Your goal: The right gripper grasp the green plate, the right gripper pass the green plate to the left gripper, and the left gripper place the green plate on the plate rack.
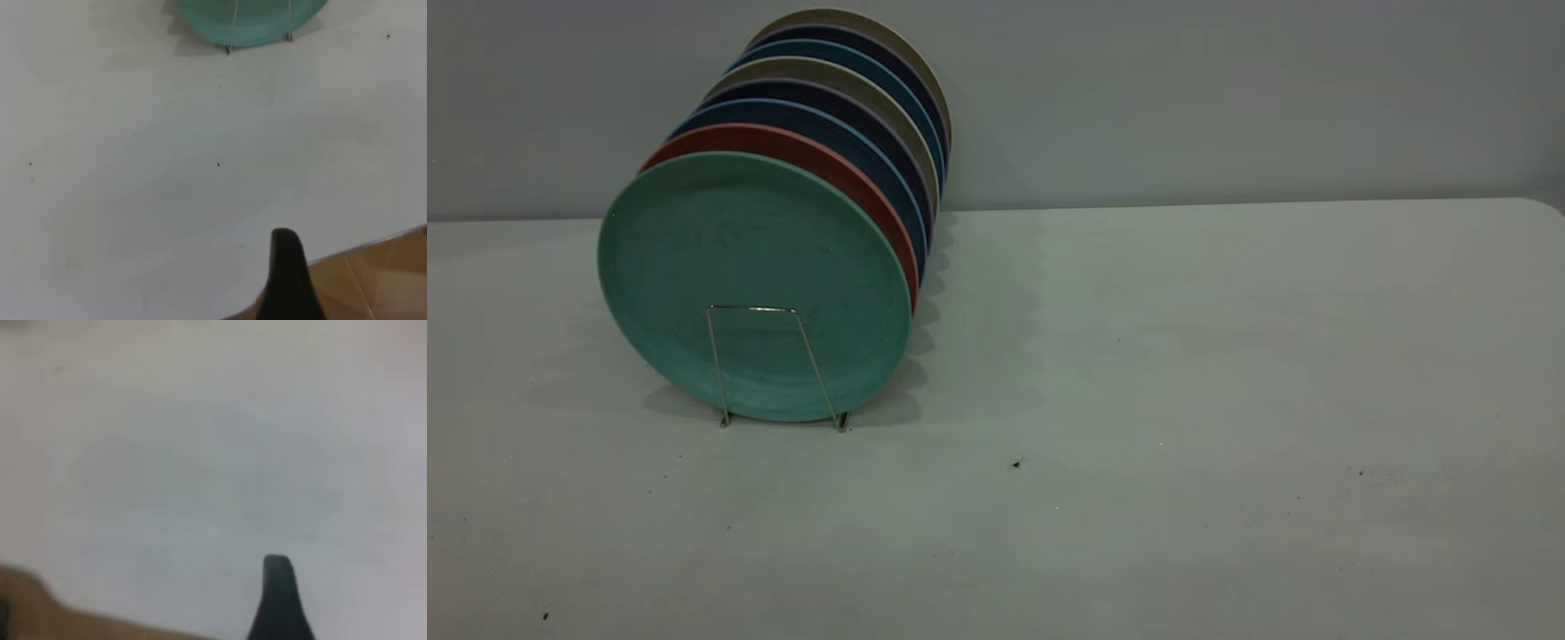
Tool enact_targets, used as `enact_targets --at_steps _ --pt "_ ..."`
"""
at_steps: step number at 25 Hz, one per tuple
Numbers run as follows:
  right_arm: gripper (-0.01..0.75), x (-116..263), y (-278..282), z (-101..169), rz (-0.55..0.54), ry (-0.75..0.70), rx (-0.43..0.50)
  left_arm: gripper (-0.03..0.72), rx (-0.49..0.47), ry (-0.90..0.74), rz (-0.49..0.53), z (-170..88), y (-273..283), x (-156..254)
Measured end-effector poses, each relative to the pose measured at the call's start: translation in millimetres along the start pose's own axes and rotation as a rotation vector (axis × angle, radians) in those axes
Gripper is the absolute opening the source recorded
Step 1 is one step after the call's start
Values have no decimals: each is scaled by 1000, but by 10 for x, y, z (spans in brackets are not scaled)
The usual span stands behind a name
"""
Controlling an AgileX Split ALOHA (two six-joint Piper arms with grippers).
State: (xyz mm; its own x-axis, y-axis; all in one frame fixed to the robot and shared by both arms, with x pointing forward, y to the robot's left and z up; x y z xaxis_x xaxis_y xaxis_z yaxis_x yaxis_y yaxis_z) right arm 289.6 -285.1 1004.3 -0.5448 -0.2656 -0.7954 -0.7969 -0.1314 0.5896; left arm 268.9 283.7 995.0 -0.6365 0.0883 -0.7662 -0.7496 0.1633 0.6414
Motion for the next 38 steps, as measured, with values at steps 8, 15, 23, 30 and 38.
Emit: enact_targets --at_steps 8,15,23,30,38 --pt "573 26 88 -17 -64 -32 69 563 -41 30 -26 13 20 8" --pt "573 26 88 -17 -64 -32 69 563 -41 30 -26 13 20 8" --pt "573 26 88 -17 -64 -32 69 563 -41 29 -26 13 20 8" --pt "573 26 88 -17 -64 -32 69 563 -41 29 -26 13 20 8" --pt "573 26 88 -17 -64 -32 69 563 -41 29 -26 13 20 8"
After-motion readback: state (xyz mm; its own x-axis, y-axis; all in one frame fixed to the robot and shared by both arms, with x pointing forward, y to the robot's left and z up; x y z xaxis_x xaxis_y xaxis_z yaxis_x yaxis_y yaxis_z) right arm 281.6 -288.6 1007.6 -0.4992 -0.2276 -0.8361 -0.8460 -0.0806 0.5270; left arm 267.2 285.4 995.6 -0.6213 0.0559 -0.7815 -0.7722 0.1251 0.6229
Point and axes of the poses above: a point on each arm's last joint axis where the gripper is mounted, y pointing back along that axis away from the gripper, z along the wrist's bending axis when the last joint is at zero, x = y × z, the point moved 6 cm from there along -y, pointing out along that axis toward the gripper, and after that the axes turned 6 degrees about y, right-handed, at the moved point
